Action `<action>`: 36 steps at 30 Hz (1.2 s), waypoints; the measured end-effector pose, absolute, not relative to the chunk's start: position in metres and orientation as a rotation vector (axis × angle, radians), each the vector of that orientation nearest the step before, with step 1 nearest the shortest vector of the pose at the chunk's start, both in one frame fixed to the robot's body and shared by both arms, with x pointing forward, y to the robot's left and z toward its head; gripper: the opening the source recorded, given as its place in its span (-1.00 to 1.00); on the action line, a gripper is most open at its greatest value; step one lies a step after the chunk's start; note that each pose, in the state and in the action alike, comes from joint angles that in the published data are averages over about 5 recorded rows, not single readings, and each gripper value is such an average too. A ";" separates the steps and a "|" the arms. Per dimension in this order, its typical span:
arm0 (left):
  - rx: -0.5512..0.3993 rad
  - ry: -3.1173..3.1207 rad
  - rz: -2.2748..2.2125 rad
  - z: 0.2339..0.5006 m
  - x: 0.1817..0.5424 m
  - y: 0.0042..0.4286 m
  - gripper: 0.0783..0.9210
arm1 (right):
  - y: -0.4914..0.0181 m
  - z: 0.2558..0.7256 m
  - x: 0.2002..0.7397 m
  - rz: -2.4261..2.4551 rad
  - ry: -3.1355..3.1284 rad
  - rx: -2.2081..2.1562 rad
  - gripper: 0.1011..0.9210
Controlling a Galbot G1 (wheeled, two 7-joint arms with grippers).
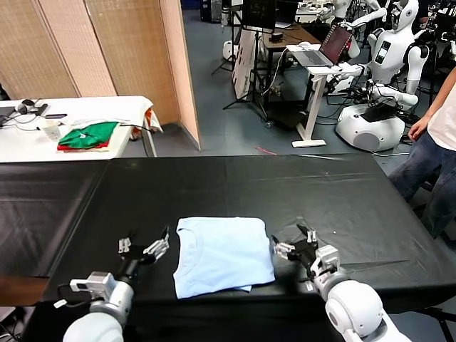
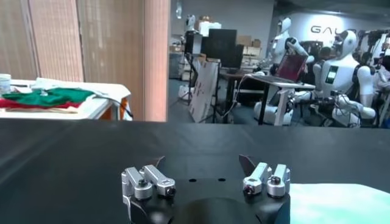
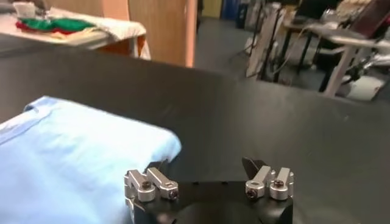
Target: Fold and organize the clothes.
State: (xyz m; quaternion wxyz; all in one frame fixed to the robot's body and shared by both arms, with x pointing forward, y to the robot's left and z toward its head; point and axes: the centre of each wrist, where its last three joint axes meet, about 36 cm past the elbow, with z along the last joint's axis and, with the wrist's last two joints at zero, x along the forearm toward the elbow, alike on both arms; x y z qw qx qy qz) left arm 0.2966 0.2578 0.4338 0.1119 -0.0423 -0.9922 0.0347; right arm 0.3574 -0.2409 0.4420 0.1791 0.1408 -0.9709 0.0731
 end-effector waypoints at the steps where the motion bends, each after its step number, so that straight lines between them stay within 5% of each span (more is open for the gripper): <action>1: -0.125 -2.915 0.109 0.434 0.296 0.258 0.97 | -0.242 0.443 0.356 0.200 -2.780 0.389 0.97; 15: -0.057 -2.826 0.151 0.438 0.264 0.261 0.97 | -0.264 0.452 0.301 0.162 -2.897 0.201 0.97; 36: -0.087 -2.732 0.145 0.445 0.210 0.260 0.97 | -0.240 0.458 0.189 0.109 -2.627 -0.002 0.97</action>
